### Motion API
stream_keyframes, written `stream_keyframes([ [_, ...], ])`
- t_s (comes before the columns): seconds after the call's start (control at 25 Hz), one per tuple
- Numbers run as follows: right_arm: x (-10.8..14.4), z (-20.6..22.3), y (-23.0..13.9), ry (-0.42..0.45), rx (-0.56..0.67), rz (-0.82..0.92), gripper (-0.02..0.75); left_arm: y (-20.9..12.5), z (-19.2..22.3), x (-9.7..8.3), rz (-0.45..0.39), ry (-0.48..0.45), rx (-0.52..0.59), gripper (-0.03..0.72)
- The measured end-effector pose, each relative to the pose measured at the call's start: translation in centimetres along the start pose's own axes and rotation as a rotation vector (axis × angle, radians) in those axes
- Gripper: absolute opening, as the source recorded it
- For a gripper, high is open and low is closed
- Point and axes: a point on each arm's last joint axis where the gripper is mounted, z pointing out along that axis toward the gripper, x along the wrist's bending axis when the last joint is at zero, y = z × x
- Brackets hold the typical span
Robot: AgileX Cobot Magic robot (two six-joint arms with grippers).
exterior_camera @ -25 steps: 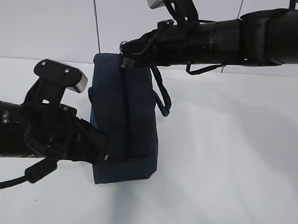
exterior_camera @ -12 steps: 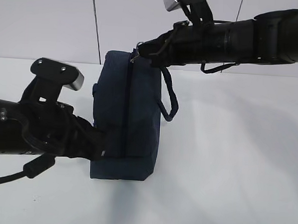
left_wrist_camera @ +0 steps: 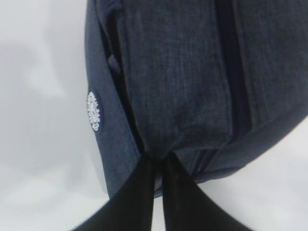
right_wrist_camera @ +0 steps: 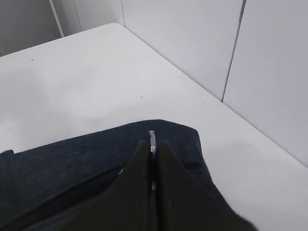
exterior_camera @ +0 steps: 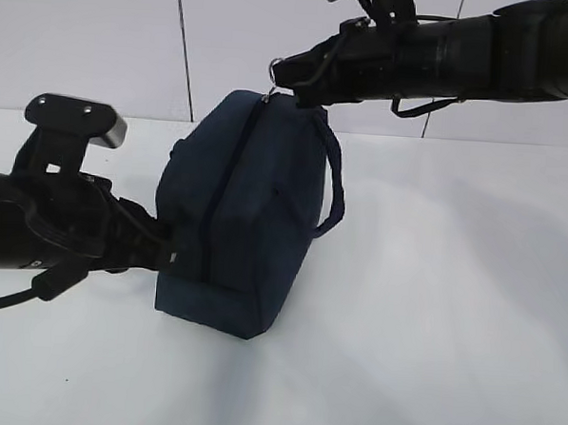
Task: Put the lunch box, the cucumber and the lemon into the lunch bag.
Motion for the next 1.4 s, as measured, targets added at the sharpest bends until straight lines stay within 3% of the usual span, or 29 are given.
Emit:
stream_keyframes([
  [0.24,-1.4,0.6,0.1,-0.097,0.019,-0.01,0.02,0.2,0.0,1.5,-0.047,0.042,-0.008,0.0],
  [0.48,-2.3,2.2,-1.2,-0.11,0.036,0.038,0.02,0.4,0.0,2.3,-0.075,0.067,-0.019,0.0],
  [0.72,-1.7,2.4,-1.0,-0.03,0.012,0.073,0.02,0.6,-0.1,2.5,-0.069,0.087,-0.043,-0.001],
  [0.92,-1.2,2.4,-1.5,0.021,0.071,0.076,0.02,0.7,-0.1,2.5,-0.046,0.091,-0.052,0.007],
  [1.04,-1.0,2.3,-1.8,0.041,0.099,0.086,0.02,1.4,-1.4,2.2,-0.014,0.068,-0.086,0.09],
  [1.24,-0.8,2.3,-1.4,0.074,0.098,0.098,0.02,1.6,-3.1,1.2,0.028,-0.005,-0.079,0.431],
  [1.32,-0.8,2.3,-1.1,0.08,0.094,0.099,0.02,1.3,-3.0,0.1,0.065,-0.035,-0.071,0.495],
  [1.4,-0.8,2.3,-0.6,0.086,0.091,0.103,0.02,1.0,-2.6,-1.5,0.119,-0.057,-0.089,0.513],
])
